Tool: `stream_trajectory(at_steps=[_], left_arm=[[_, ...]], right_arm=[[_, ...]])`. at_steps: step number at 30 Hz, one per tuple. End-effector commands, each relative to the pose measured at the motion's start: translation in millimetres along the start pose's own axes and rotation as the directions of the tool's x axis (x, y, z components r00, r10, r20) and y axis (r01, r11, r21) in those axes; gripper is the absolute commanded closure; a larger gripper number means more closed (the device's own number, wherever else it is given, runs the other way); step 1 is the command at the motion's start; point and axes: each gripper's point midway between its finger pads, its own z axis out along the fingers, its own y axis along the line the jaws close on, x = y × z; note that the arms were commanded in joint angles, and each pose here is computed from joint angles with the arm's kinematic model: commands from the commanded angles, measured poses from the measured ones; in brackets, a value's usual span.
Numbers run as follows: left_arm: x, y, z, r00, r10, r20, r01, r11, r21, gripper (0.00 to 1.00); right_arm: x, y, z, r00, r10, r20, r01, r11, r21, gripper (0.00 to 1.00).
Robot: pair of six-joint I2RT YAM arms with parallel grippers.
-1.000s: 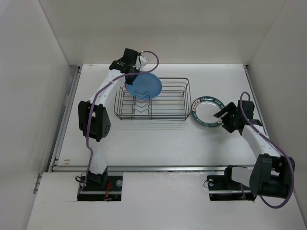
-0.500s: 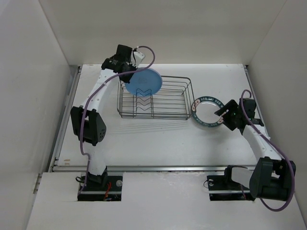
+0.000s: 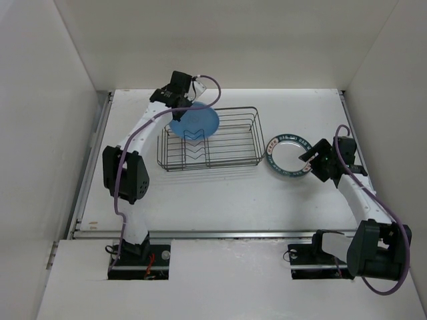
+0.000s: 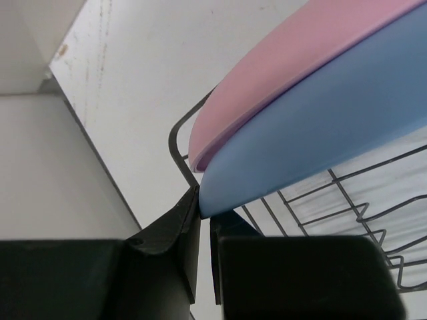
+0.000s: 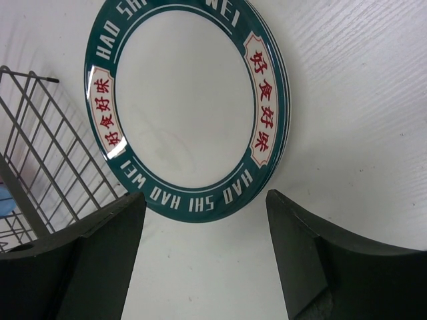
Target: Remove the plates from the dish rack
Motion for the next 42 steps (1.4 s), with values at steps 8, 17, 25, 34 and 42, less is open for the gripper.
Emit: stream_trajectory(at_steps=[8, 17, 25, 34, 42], left_arm=[[-64.7, 39.6, -53.6, 0.977, 0.015, 0.213, 0.029, 0.979, -0.202, 1.0], [-90.5, 53.4, -79.8, 0.958, 0.031, 0.284, 0.055, 0.956, -0.287, 1.0], [-96.2, 53.2, -113.0, 0.919, -0.153, 0.363, 0.223, 0.962, -0.158, 1.0], [-79.6, -1.8, -148.0, 0.898, -0.311, 0.31, 0.245, 0.941, 0.234, 1.0], [7.1, -130.0, -170.2, 0.991, 0.036, 0.131, -0.114, 0.744, 0.658, 1.0]], right_arm=[[-22.0, 17.6, -10.5, 0.998, -0.027, 0.065, 0.029, 0.999, -0.042, 0.21], [-25.5, 20.6, -9.6, 0.997, -0.027, 0.072, 0.031, 0.998, -0.048, 0.21], [-24.8, 17.5, -10.1, 0.996, -0.036, 0.078, 0.04, 0.998, -0.04, 0.21], [-21.3, 13.8, -11.6, 0.995, -0.055, 0.079, 0.058, 0.998, -0.039, 0.21], [-16.2, 9.2, -13.5, 0.995, -0.063, 0.074, 0.066, 0.997, -0.034, 0.21]])
